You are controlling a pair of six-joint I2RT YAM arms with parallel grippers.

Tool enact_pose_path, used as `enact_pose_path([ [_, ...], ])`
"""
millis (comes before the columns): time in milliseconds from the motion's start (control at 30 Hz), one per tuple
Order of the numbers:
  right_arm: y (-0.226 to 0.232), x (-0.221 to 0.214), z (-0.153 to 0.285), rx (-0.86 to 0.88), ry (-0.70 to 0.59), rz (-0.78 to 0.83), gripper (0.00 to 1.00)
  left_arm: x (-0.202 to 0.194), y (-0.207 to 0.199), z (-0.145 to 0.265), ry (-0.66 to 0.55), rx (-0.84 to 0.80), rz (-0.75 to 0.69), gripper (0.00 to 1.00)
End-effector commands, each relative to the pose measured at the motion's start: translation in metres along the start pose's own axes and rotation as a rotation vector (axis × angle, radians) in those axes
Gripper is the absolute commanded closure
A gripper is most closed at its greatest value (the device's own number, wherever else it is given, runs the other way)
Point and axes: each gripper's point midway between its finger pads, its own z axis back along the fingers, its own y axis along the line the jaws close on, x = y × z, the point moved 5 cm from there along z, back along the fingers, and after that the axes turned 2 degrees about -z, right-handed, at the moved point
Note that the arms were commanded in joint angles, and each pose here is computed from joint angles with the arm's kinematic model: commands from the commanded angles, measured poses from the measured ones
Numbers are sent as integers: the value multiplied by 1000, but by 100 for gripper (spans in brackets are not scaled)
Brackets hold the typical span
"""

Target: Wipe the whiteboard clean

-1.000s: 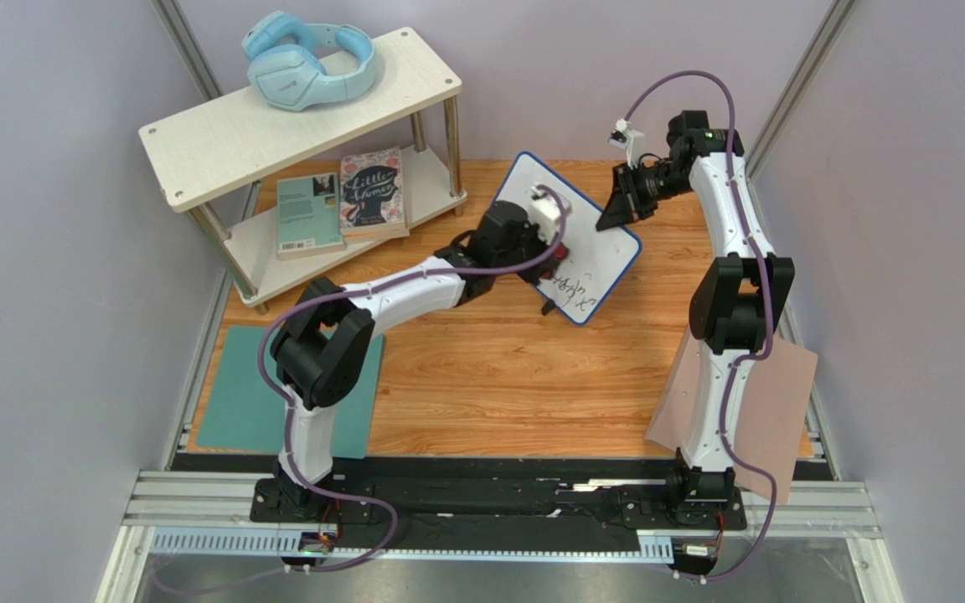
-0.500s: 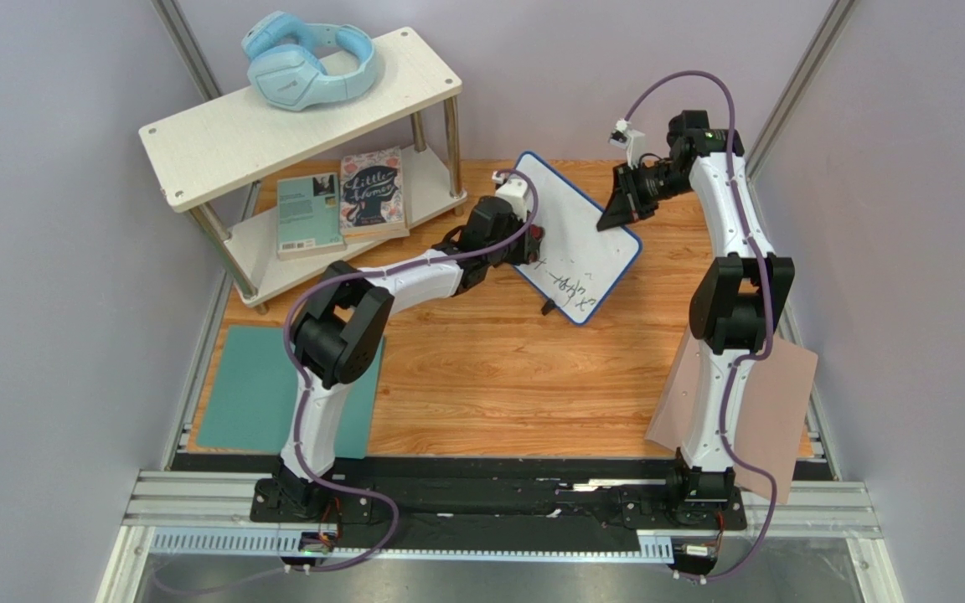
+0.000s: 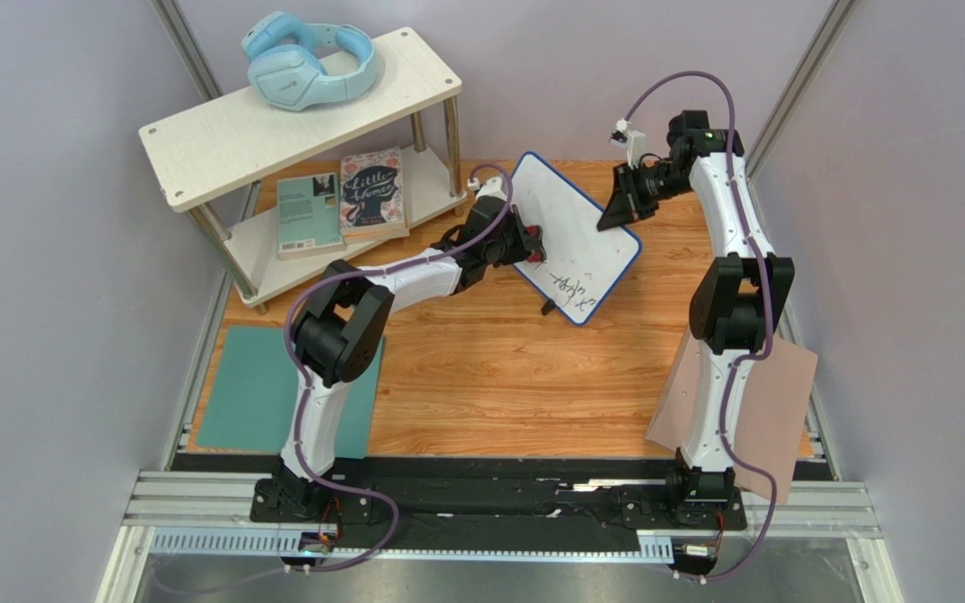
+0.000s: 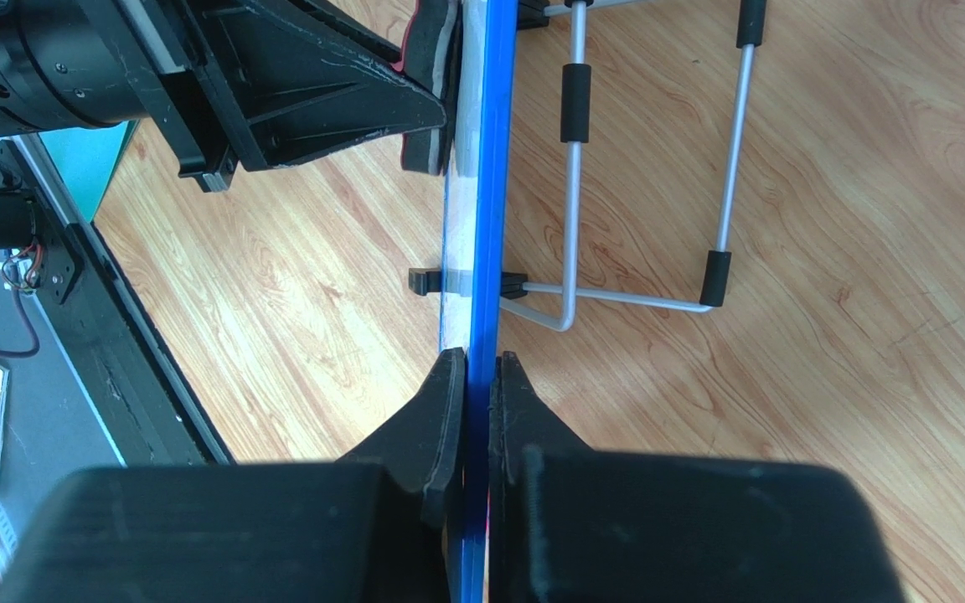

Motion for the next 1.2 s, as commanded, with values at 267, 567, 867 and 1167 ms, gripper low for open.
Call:
enact_pose_path([
  [267,7,-29,-28,53,160,21,100,-67,-47,3,208,39,468,100],
  [567,7,-29,-29,57,159,23,100,-100,-68,10,287,29,644,100],
  [867,7,-29,-30,61,155,20,100,-140,-101,30,370,46,687,100],
  [1167,7,-29,-29,57,155,22,100,-108,-65,23,216,102,657,100],
])
